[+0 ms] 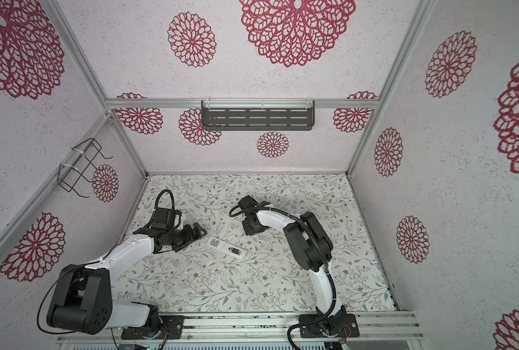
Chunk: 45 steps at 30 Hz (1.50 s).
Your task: Load the batteries into the remote control
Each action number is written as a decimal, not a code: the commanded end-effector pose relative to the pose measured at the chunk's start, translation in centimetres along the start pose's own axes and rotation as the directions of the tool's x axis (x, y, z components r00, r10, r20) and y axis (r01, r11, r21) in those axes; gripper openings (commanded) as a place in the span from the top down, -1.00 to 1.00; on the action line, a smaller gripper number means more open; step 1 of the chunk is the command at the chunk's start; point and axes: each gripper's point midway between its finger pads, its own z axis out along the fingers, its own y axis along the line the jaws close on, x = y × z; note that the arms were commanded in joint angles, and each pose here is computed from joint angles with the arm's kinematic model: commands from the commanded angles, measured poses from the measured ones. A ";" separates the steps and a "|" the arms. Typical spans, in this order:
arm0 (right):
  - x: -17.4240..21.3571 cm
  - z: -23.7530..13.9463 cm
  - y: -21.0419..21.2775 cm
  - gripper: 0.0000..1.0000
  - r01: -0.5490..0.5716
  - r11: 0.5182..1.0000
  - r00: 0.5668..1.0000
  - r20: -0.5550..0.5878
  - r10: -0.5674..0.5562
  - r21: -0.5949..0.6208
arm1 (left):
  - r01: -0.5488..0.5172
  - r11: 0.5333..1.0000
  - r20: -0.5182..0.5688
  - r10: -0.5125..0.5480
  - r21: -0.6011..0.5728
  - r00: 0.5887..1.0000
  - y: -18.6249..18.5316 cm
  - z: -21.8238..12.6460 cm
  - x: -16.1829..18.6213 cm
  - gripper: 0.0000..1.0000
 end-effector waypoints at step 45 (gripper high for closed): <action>5.3 -5.9 10.8 0.59 0.655 0.701 0.753 0.319 -0.575 -0.282 | -0.126 0.966 0.000 0.129 0.226 0.992 -5.3 -4.2 2.0 -0.95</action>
